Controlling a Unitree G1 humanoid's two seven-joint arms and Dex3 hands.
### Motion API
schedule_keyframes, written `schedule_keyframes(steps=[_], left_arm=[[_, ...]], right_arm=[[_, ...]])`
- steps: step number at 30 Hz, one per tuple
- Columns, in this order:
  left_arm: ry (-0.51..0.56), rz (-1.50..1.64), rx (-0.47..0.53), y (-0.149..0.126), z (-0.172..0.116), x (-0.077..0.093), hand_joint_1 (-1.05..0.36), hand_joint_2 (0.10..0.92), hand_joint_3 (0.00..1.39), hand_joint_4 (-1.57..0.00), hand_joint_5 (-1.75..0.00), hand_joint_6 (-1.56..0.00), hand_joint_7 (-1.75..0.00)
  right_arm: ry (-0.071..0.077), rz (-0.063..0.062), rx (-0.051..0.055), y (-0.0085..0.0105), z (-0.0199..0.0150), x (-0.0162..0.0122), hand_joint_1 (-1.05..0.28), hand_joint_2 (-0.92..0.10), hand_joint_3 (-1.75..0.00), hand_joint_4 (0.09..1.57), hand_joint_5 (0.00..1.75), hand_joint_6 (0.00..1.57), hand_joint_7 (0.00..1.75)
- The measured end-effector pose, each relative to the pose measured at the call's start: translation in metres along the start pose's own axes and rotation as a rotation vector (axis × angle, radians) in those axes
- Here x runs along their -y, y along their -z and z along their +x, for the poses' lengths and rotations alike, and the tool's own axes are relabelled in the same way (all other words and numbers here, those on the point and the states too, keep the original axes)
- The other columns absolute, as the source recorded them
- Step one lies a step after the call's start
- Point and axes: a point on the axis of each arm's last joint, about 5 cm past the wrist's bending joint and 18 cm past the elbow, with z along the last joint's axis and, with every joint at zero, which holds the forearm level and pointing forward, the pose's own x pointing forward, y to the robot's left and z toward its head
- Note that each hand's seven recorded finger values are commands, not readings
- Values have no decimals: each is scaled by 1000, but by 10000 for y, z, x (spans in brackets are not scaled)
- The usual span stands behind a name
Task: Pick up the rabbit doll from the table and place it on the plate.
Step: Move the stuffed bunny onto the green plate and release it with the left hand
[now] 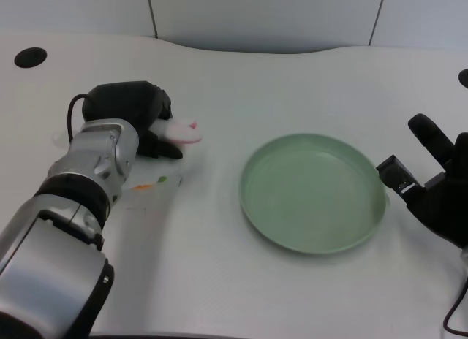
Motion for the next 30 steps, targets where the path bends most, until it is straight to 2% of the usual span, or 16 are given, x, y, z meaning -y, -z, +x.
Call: schedule_keyframes(steps=[9,10,11,12,13,14,15,16,17,18,20,21,26,28,30], left_arm=[[0,0,0,0,0,0,-246,880,0,-1418,-1286,-1264,-1275],[-9,-2,16,-5,1,-6,-279,888,40,-1165,-1511,-955,-1490],[-38,-8,60,-29,11,-43,-309,891,64,-1001,-1650,-746,-1642],[-77,-10,110,-78,32,-117,-319,892,72,-945,-1697,-675,-1693],[-125,-8,160,-145,62,-232,-324,892,76,-916,-1721,-639,-1719],[-179,-13,220,-253,92,-361,-232,877,67,-856,-1736,-619,-1735],[-231,-27,282,-370,112,-474,-201,873,64,-834,-1741,-612,-1741],[-268,-50,356,-539,122,-554,-208,885,69,-828,-1744,-612,-1743],[-284,-73,432,-726,117,-585,-214,891,70,-829,-1745,-613,-1745],[-281,-92,501,-898,99,-568,-216,893,71,-830,-1746,-614,-1746],[-232,-138,593,-1154,42,-425,-214,891,66,-856,-1746,-635,-1746],[-204,-158,621,-1232,14,-356,-211,890,65,-864,-1746,-640,-1746],[-164,-185,617,-1247,-9,-242,-220,892,66,-880,-1746,-651,-1746],[-149,-185,608,-1232,-13,-206,-212,900,70,-853,-1746,-648,-1746],[-133,-182,599,-1219,-17,-172,-208,896,68,-847,-1746,-649,-1746]], right_arm=[[0,0,0,0,0,0,-676,-921,-320,622,1746,694,1501],[0,0,0,0,0,0,-672,-921,-317,621,1746,691,1499],[0,0,1,-1,-1,1,-669,-921,-315,621,1746,689,1497],[0,0,0,0,0,0,-668,-921,-313,620,1746,689,1497],[-1,2,-1,6,2,-1,-667,-921,-313,620,1746,688,1496],[-2,5,-2,15,6,-4,-671,-921,-291,615,1746,692,1486],[-2,6,-2,19,6,-4,-672,-921,-283,614,1746,694,1482],[-4,7,-1,21,6,-5,-666,-921,-310,606,1746,693,1473],[-10,8,-1,32,14,-10,-664,-921,-329,602,1746,693,1467],[-20,12,-1,50,25,-17,-663,-921,-336,601,1746,693,1464],[-36,21,-3,88,46,-32,-666,-921,-345,605,1746,693,1451],[-39,24,-3,98,48,-34,-666,-921,-346,604,1746,694,1448],[-32,19,2,90,12,-19,-667,-921,-341,608,1746,706,1445],[-42,14,4,82,19,-24,-674,-921,-340,612,1746,710,1450],[-51,14,4,83,25,-28,-676,-921,-338,612,1746,705,1451]])
